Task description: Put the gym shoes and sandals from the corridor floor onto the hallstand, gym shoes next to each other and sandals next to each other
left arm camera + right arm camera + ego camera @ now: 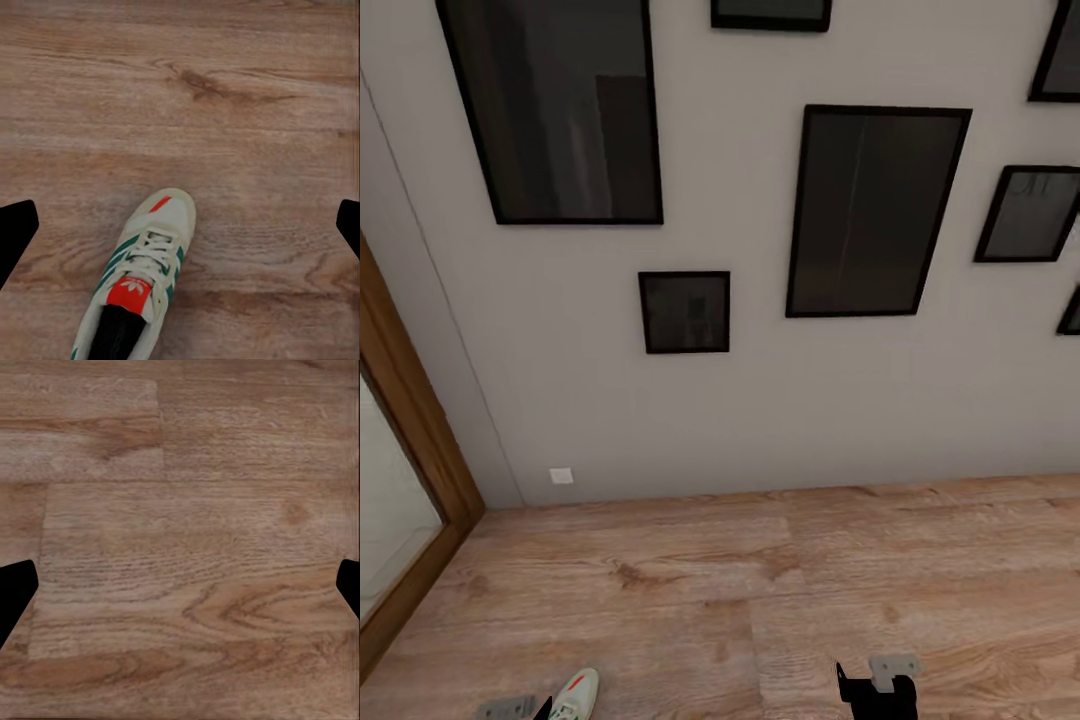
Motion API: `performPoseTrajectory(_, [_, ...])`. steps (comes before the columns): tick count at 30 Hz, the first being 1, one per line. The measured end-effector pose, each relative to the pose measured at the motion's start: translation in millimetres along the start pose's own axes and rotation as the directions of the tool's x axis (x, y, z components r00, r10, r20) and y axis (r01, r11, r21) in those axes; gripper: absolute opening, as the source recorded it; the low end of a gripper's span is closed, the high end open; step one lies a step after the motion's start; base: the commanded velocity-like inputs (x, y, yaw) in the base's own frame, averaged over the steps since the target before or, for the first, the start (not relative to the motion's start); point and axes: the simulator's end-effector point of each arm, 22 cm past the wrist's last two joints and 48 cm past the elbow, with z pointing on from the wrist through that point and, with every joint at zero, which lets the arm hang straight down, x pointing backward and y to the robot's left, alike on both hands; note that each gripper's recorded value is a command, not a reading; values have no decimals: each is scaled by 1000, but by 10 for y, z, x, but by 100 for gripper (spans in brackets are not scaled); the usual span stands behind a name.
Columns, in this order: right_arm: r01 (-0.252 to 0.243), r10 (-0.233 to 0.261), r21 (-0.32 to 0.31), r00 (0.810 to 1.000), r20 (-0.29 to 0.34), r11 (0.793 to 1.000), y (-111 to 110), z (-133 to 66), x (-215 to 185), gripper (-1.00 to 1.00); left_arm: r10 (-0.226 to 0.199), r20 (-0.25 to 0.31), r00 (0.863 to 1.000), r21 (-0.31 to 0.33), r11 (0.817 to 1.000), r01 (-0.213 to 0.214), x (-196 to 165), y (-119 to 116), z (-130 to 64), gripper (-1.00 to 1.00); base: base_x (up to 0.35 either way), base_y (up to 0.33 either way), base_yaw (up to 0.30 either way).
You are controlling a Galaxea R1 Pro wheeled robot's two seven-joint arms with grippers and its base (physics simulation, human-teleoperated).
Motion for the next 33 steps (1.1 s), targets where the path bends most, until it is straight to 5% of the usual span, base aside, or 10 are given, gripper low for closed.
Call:
performPoseTrajectory(20, [3,-3,-7,1000,10,1000,27,8,-44,100,4,3,1000,-1,1000,-4,-24,10,7,100,-1,6,-82])
performPoseTrajectory(23, [1,0,-12,999,43,1000,45,38,-199,100,6,7,1000,-5,1000,-6,-62,43,17,100,0,0,0])
performPoseTrajectory(26, [-11,16,-28,981,192,1000,94,115,-944,100,9,9,1000,-12,1000,-9,-122,109,40,100,0,0,0])
performPoseTrajectory(33, [-9,16,-30,970,244,999,50,137,-1469,100,22,39,999,-17,1000,-22,-388,187,145,100,0,0,0])
